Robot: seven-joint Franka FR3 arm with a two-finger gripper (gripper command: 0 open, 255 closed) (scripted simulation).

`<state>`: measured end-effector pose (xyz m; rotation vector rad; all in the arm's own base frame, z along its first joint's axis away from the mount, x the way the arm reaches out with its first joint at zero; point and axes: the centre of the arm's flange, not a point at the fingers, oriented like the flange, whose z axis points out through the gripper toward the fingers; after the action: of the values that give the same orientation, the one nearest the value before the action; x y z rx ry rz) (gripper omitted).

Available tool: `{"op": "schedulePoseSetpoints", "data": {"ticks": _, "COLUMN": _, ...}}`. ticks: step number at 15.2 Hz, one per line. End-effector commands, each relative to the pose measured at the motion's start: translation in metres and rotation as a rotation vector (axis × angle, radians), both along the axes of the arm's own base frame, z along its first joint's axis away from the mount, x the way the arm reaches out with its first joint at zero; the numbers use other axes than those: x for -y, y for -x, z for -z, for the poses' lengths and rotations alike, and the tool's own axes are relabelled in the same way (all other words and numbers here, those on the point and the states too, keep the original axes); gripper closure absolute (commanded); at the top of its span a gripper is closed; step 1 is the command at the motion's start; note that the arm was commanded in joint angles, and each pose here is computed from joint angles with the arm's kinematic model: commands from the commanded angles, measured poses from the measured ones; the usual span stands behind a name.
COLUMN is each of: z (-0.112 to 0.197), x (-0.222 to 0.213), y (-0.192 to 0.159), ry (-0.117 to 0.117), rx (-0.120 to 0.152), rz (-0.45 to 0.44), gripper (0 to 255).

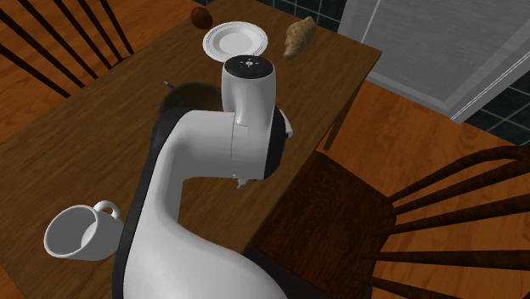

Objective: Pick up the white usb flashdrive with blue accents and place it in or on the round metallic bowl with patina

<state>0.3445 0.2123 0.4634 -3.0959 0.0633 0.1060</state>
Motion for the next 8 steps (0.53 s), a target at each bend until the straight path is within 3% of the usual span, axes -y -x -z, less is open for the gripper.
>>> {"op": "schedulePoseSetpoints", "data": {"ticks": 1, "z": 0.004, "x": -0.004, "y": 0.001, "ry": -0.012, "rx": -0.010, "rz": 0.000, "gripper": 255}}
{"op": "schedulePoseSetpoints", "data": {"ticks": 8, "z": -0.007, "x": -0.003, "y": 0.002, "ry": -0.012, "rx": -0.010, "rz": 0.000, "gripper": 255}}
